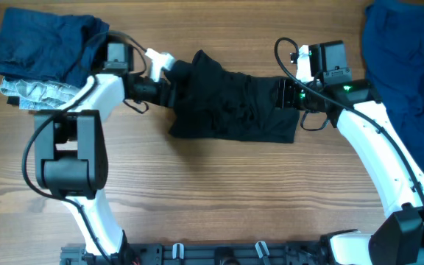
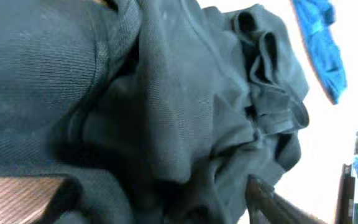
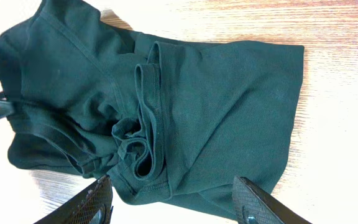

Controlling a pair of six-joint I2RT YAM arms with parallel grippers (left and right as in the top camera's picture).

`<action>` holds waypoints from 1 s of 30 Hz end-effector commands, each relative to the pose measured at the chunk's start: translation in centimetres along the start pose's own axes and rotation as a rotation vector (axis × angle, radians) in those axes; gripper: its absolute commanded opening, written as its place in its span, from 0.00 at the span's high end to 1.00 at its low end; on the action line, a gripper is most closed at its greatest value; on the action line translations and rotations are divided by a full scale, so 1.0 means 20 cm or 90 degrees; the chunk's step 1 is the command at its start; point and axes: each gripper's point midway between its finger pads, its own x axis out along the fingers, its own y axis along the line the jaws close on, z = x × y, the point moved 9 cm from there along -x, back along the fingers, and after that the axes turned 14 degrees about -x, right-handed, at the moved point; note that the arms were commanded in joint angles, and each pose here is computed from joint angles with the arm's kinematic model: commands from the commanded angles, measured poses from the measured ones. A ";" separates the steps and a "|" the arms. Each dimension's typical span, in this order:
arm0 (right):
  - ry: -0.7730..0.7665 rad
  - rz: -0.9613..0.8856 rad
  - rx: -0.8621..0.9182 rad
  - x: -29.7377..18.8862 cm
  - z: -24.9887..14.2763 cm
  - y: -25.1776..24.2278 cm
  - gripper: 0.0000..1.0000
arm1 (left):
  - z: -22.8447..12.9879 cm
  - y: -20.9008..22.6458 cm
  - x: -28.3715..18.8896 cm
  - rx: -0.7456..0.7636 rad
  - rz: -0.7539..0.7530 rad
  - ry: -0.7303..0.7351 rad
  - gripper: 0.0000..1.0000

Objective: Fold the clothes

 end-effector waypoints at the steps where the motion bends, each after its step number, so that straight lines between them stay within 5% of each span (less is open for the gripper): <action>1: -0.019 -0.004 -0.008 -0.05 0.02 0.01 0.37 | 0.01 0.03 0.02 0.016 0.081 0.004 0.79; 6: -0.022 -0.004 -0.009 -0.05 0.03 0.01 0.37 | 0.04 0.09 -0.06 -0.064 0.082 -0.029 0.96; 13: -0.029 -0.004 -0.012 -0.05 0.03 0.01 0.36 | 0.11 -0.07 -0.25 -0.035 0.051 -0.090 0.96; 20: -0.028 -0.004 -0.011 -0.05 0.03 0.01 0.36 | 0.13 -0.49 -0.34 0.089 0.019 -0.127 0.96; 30: -0.071 0.006 -0.018 -0.12 0.09 0.03 0.36 | -0.04 -0.92 0.11 0.244 0.031 -0.040 0.96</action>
